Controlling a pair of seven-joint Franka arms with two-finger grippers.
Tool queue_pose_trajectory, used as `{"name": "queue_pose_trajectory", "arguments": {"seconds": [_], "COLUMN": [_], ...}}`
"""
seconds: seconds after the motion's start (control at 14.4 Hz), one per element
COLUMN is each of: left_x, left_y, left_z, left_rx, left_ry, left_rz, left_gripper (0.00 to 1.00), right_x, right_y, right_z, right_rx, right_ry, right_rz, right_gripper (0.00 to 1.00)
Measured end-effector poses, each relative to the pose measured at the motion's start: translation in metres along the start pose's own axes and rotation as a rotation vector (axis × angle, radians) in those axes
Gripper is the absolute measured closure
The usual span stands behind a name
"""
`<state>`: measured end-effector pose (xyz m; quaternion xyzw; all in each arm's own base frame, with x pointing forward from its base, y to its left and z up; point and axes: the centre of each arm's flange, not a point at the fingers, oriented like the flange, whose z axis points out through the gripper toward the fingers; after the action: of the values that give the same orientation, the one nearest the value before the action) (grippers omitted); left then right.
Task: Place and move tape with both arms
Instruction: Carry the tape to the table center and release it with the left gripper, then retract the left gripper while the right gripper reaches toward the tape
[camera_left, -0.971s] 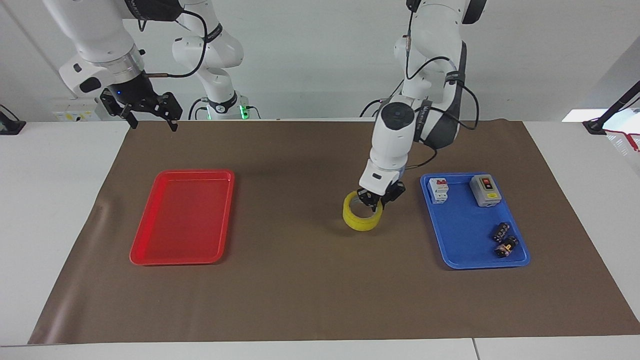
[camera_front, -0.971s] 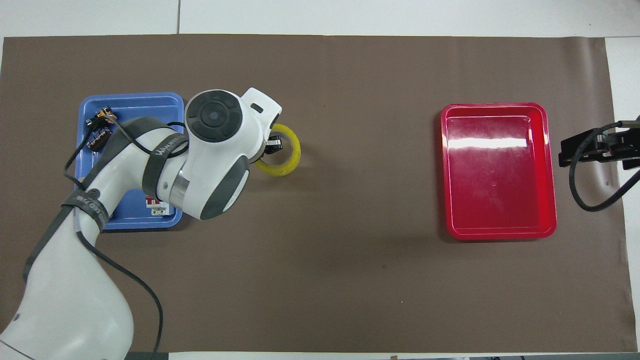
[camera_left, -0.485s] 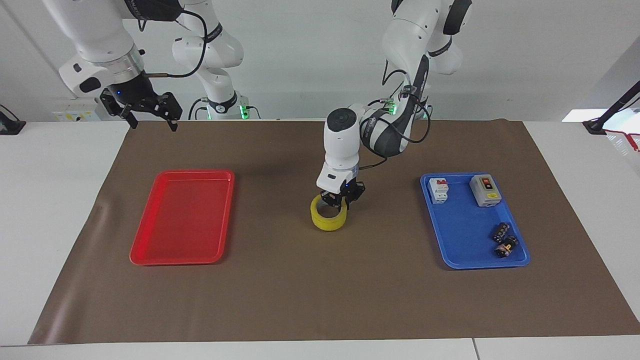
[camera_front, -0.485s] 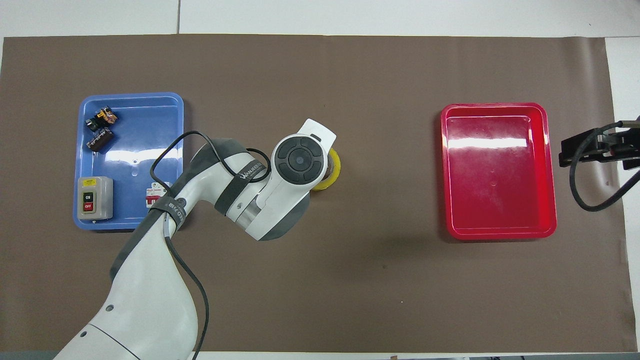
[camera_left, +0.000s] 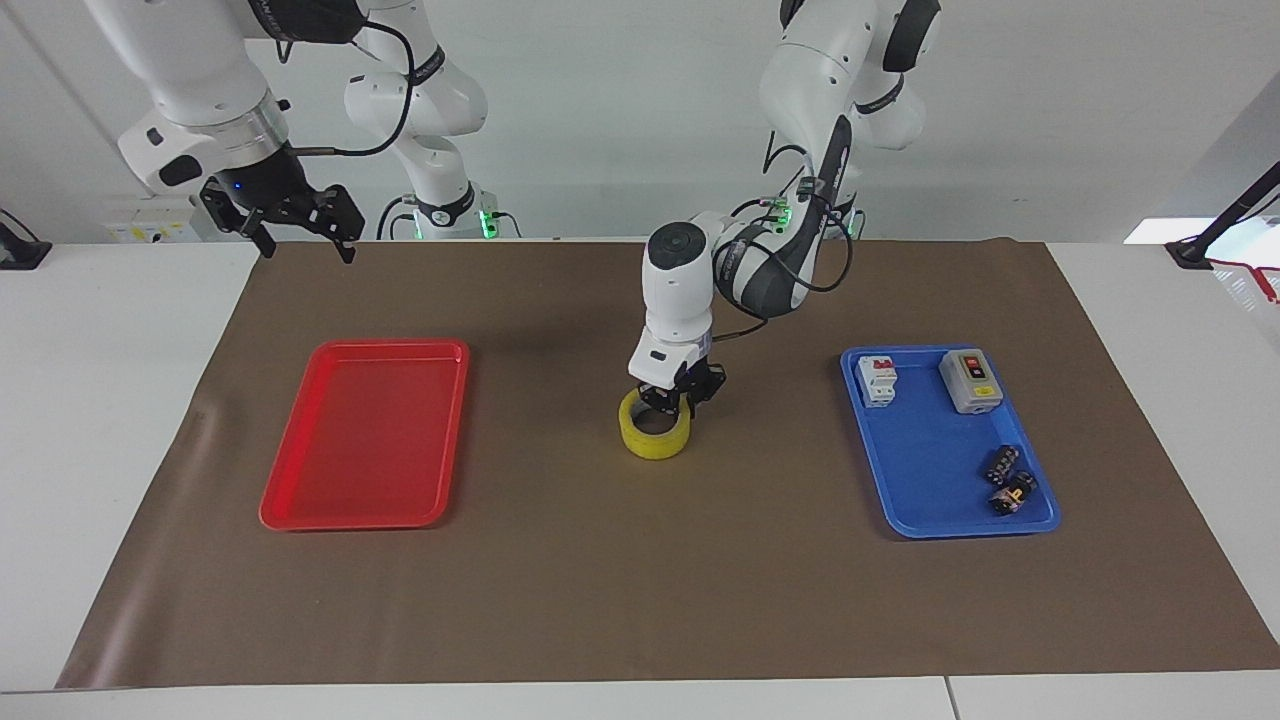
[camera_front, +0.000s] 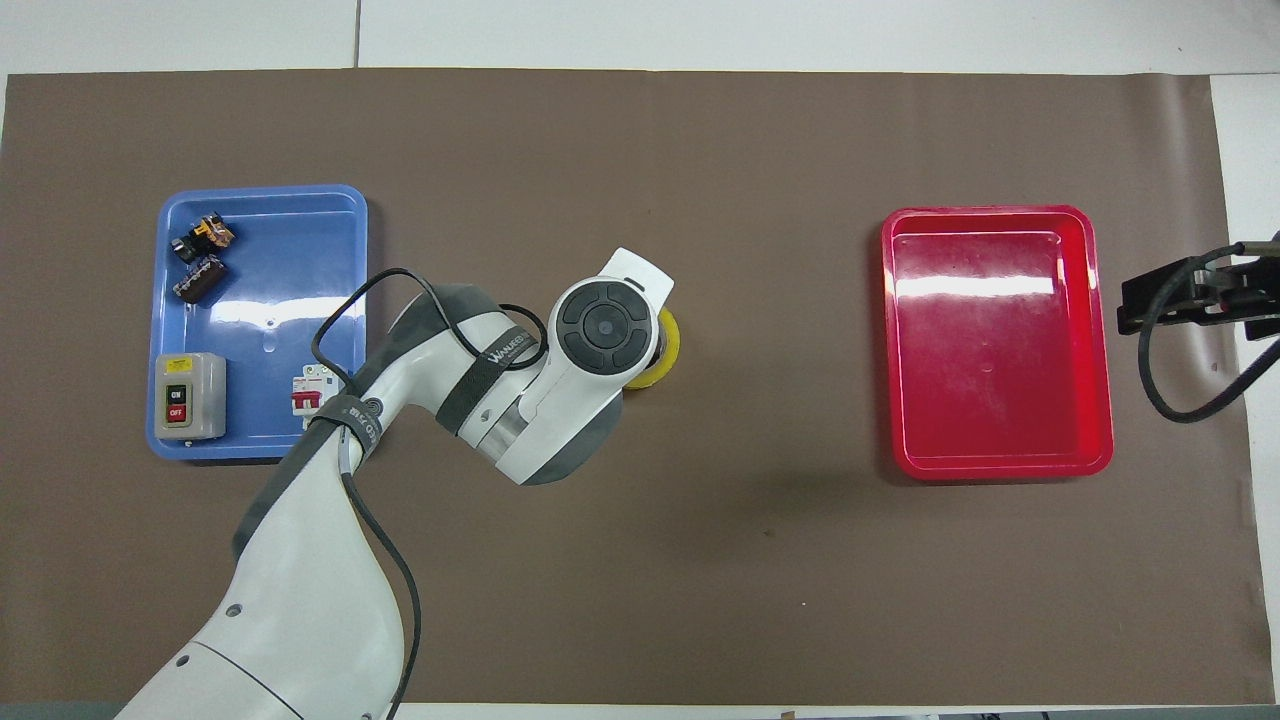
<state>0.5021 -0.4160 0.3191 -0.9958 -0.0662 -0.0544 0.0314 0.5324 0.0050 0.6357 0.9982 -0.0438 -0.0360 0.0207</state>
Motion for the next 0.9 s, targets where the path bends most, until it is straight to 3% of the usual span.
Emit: {"name": "queue_pose_trajectory", "arguments": {"seconds": [0.07, 0.14, 0.35, 0.55, 0.76, 0.9], "left_x": [0.000, 0.000, 0.009, 0.044, 0.078, 0.093], "left_y": [0.000, 0.000, -0.006, -0.040, -0.089, -0.126], "left_z": [0.000, 0.000, -0.012, -0.053, -0.099, -0.120], "left_rx": [0.000, 0.000, -0.015, -0.055, -0.078, -0.072], "left_ry": [0.000, 0.000, 0.017, 0.068, 0.117, 0.087], "left_rz": [0.000, 0.000, -0.016, -0.090, -0.111, -0.063], "left_gripper": [0.74, 0.66, 0.33, 0.01, 0.00, 0.00], "right_x": [0.000, 0.000, 0.000, 0.000, 0.002, 0.001], "right_y": [0.000, 0.000, 0.000, -0.001, -0.014, -0.041], "right_z": [0.000, 0.000, 0.000, 0.000, 0.005, 0.008], "right_rx": [0.000, 0.000, 0.000, 0.000, 0.015, 0.035], "right_ry": [0.000, 0.000, -0.001, 0.003, 0.016, 0.024], "right_rz": [0.000, 0.000, 0.000, -0.002, -0.029, -0.080], "right_gripper": [0.00, 0.00, 0.00, 0.00, 0.00, 0.00]}}
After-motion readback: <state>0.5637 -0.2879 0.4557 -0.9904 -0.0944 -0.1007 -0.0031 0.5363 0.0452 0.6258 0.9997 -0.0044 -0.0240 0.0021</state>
